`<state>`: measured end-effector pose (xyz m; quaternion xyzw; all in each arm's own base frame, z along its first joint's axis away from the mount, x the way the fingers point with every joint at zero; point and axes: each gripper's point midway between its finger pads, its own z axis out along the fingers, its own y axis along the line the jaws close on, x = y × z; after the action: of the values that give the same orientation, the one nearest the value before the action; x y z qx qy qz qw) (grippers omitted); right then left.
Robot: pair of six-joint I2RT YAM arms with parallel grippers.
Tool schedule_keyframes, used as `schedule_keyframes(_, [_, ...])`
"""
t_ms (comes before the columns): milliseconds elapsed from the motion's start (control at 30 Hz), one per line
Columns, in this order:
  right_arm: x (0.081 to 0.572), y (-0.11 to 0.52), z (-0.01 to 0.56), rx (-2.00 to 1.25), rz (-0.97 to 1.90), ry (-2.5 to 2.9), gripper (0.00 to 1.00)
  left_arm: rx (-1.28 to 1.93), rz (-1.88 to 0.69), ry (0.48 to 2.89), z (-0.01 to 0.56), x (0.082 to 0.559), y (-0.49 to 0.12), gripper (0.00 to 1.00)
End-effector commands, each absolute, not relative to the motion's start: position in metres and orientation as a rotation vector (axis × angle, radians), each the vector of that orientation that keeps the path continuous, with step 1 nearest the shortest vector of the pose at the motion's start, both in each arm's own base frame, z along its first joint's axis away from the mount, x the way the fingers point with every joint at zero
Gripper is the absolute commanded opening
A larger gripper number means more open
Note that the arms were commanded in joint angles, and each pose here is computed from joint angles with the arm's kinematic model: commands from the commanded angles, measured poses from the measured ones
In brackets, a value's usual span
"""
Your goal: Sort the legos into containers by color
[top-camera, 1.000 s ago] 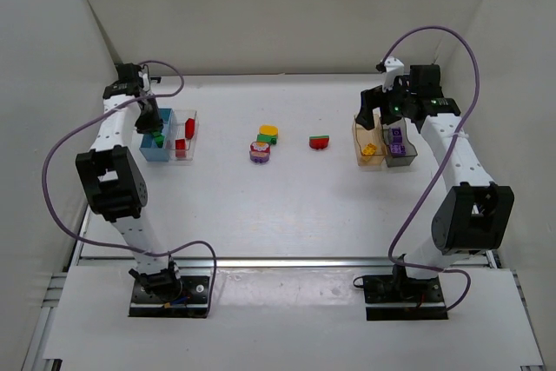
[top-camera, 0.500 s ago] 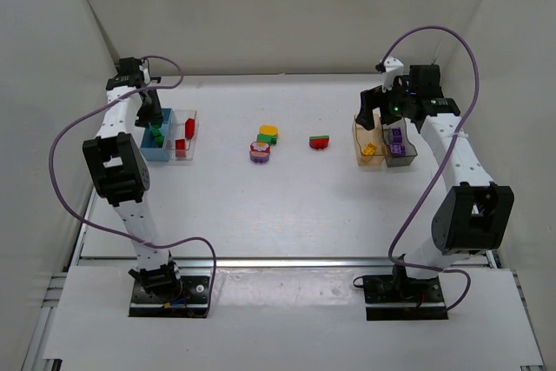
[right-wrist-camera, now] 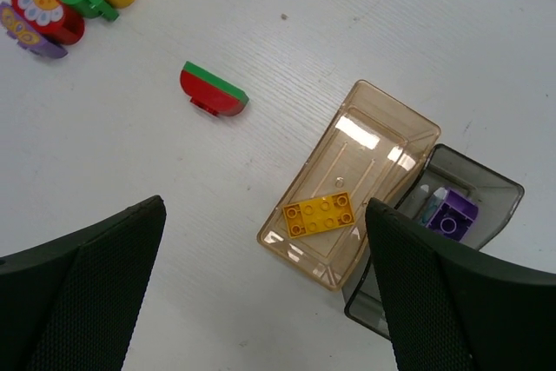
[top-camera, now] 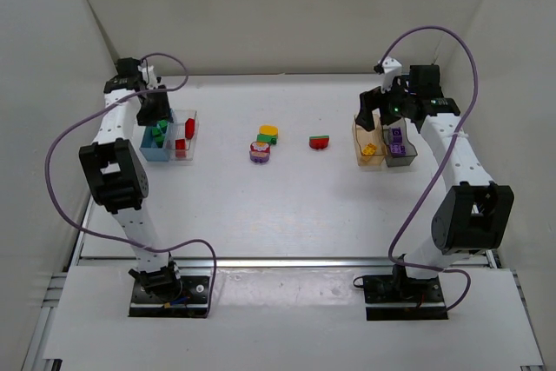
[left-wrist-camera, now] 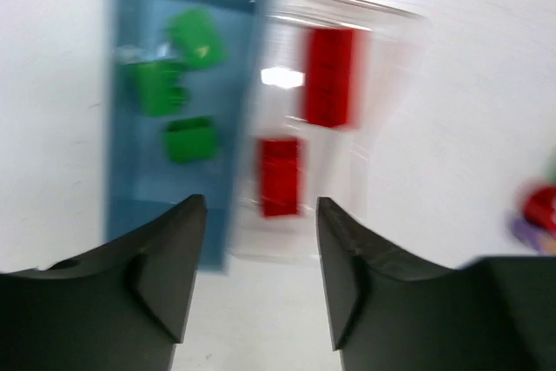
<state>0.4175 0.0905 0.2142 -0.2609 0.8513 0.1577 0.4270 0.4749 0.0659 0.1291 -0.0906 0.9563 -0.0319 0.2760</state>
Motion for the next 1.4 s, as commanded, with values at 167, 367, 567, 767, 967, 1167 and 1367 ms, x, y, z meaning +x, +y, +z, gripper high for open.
schedule_keyframes(167, [0.383, 0.15, 0.213, -1.133, 0.633, 1.932, 0.96, 0.388, -1.013, 2.182, 0.272, 0.42, -0.088, 0.75])
schedule_keyframes(367, [0.382, 0.187, 0.17, -1.578, 0.593, 1.824, 0.95, 0.434, -1.176, 2.186, 0.268, 0.406, -0.107, 0.75])
schedule_keyframes(567, [0.42, 0.2, 0.131, -1.662, 0.54, 1.806, 0.94, 0.498, -1.171, 2.234, 0.262, 0.391, -0.119, 0.75])
schedule_keyframes(767, [0.453, 0.199, 0.095, -1.677, 0.497, 1.861, 0.94, 0.539, -1.158, 2.237, 0.256, 0.379, -0.123, 0.75])
schedule_keyframes(967, [0.474, 0.206, 0.082, -1.692, 0.496, 1.854, 0.94, 0.553, -1.128, 2.248, 0.252, 0.38, -0.12, 0.75])
schedule_keyframes(1167, [0.473, 0.213, 0.061, -1.772, 0.499, 1.847, 0.94, 0.561, -1.109, 2.255, 0.249, 0.384, -0.118, 0.75])
schedule_keyframes(1367, [0.453, 0.211, 0.044, -1.85, 0.534, 1.858, 0.92, 0.558, -1.114, 2.263, 0.244, 0.388, -0.118, 0.75])
